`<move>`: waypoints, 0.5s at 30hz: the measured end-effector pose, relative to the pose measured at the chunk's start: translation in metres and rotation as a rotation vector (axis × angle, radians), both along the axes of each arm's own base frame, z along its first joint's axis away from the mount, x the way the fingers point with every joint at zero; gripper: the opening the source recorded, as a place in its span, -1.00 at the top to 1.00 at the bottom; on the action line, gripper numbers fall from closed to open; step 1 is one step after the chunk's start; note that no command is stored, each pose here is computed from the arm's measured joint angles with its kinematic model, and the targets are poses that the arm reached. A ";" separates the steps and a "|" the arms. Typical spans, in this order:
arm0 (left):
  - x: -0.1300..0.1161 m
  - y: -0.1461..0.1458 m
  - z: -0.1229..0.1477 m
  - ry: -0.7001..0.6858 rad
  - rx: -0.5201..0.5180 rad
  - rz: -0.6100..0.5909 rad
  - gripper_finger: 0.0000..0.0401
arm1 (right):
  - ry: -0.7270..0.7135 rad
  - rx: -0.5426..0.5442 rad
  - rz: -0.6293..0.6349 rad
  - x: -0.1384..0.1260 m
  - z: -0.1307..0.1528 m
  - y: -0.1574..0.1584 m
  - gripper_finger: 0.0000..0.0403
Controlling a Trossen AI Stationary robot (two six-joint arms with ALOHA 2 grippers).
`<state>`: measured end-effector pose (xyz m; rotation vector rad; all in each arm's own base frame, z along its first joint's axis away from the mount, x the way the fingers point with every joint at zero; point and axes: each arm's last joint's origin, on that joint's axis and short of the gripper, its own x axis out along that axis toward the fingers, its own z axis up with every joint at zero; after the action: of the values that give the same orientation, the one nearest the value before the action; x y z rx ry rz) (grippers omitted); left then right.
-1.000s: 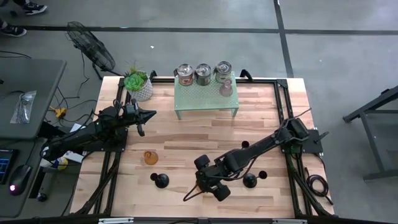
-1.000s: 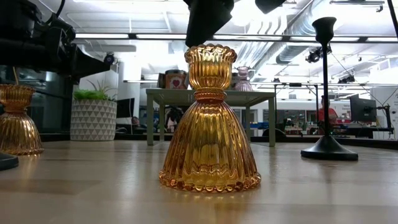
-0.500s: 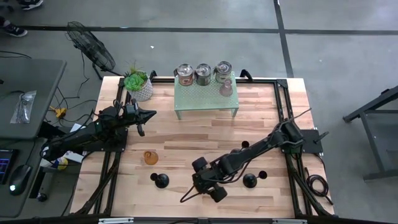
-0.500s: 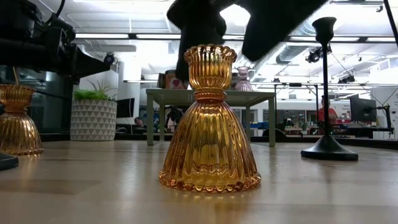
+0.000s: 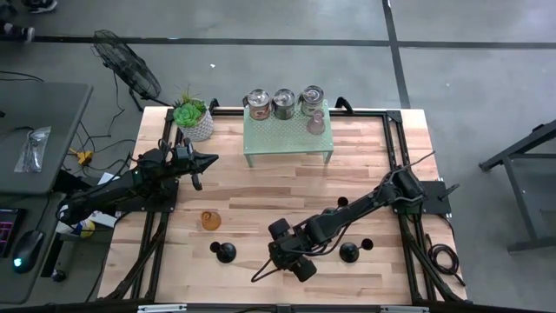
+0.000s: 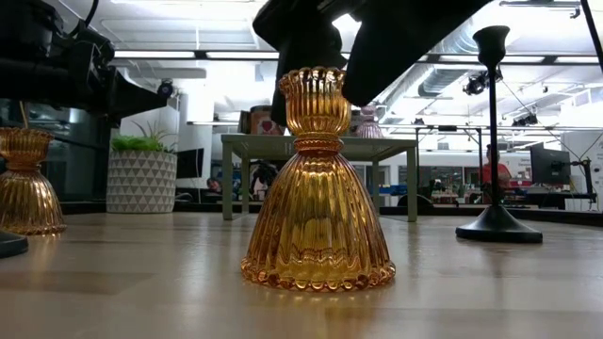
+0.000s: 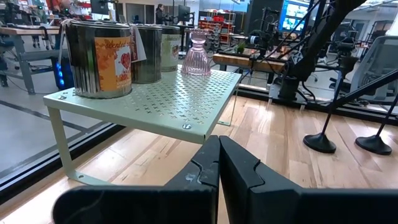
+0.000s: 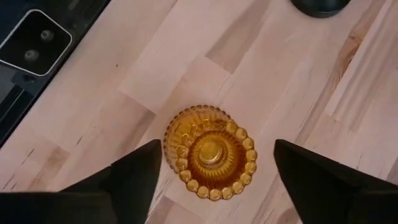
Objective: Pick & Place candle stick holders
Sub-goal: Put the right orange glass candle holder on the shelf
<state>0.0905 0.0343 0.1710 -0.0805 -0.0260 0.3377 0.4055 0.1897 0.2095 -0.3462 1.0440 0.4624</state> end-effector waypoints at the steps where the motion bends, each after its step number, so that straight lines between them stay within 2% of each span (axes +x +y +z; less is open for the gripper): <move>1: 0.000 0.000 0.000 0.000 0.000 0.000 1.00 | 0.000 0.000 0.000 0.000 0.000 0.000 -0.41; 7: 0.000 0.000 0.000 0.000 0.000 0.000 1.00 | 0.001 0.000 0.000 0.000 0.000 0.000 -0.20; 15: 0.000 0.000 0.000 0.000 0.000 0.000 1.00 | 0.001 0.001 0.001 0.000 0.000 0.000 -0.09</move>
<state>0.0905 0.0343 0.1711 -0.0804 -0.0264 0.3377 0.4054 0.1897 0.2094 -0.3458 1.0449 0.4636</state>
